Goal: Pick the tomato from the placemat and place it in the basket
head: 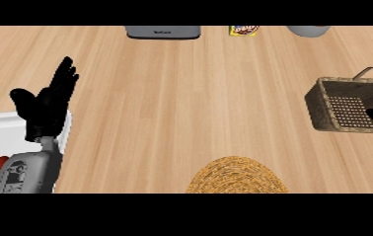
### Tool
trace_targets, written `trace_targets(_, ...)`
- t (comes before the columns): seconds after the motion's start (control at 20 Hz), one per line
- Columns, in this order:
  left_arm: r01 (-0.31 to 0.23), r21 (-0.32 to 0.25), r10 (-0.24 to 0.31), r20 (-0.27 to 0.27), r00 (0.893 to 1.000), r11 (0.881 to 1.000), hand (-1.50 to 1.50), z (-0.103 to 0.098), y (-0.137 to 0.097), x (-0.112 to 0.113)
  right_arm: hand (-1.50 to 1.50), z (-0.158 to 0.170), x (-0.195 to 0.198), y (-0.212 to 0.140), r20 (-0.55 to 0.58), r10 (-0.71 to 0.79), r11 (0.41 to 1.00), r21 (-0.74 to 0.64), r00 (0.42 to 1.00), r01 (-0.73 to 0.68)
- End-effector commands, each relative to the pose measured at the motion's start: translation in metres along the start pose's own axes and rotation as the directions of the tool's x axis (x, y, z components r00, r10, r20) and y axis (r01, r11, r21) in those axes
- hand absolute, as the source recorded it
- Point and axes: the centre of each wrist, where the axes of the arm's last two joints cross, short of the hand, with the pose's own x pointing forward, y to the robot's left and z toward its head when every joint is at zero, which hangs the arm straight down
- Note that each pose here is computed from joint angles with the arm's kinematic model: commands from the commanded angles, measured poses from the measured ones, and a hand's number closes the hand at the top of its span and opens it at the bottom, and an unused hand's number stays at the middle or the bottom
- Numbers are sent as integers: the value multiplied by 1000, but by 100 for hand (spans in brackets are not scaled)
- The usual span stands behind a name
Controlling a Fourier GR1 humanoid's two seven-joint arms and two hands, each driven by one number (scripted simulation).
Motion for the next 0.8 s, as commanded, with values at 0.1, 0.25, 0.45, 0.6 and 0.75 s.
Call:
trace_targets(0.1, -3, 8, 3, 6, 1000, 1000, 0, 9, 12, 0, 150, -28, -33, -14, -23, -90, 994, 60, 996, 91)
trace_targets(0.25, 4, 9, -4, 9, 1000, 1000, 0, -11, 17, 0, 150, -30, -41, -25, -10, -91, 995, 45, 996, 92)
trace_targets(0.45, -5, -1, 5, -3, 1000, 1000, 0, 0, -8, -2, 150, -18, 11, -41, 291, 531, 846, -125, 796, -518)
trace_targets(0.6, -8, -18, 8, -5, 1000, 1000, 0, -2, -3, -7, 150, -21, -12, -31, 317, 638, 767, -185, 701, -614)
trace_targets(0.75, -6, 10, 6, -12, 1000, 1000, 0, 5, 3, -6, 150, -38, -13, -35, 314, 641, 767, -225, 701, -601)
